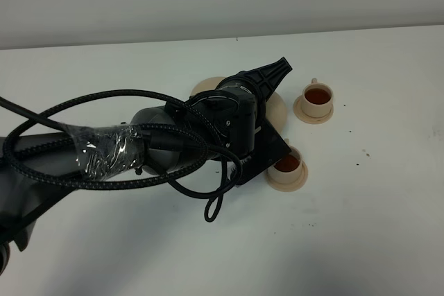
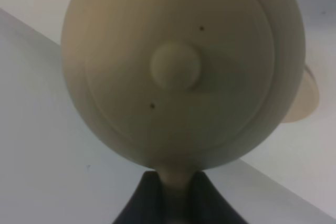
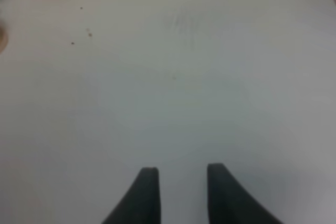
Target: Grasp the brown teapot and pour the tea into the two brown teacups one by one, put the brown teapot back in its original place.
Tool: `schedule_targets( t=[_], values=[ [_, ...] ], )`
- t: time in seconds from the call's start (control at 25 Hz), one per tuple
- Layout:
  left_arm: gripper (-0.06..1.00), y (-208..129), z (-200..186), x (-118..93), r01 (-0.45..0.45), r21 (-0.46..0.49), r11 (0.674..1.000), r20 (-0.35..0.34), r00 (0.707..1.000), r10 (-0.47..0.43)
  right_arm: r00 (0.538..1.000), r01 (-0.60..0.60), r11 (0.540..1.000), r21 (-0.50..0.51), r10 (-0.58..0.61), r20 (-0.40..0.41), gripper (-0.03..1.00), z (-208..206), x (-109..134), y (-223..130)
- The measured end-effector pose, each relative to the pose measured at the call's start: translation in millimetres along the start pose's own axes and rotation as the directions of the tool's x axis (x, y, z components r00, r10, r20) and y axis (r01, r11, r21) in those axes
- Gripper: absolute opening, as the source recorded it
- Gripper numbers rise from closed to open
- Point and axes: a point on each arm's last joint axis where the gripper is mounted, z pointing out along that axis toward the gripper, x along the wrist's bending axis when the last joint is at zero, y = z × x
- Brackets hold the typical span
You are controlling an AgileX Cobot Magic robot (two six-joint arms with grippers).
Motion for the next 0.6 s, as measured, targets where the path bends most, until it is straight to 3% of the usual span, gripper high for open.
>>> schedule_targets(
  t=[0.6],
  values=[
    [0.13, 1.0, -0.7, 0.8, -0.002, -0.001, 1.0, -0.004, 1.0, 0.002, 1.0, 0.0, 1.0, 0.0, 0.0, 0.0, 0.24, 0.0, 0.0, 0.0]
  ],
)
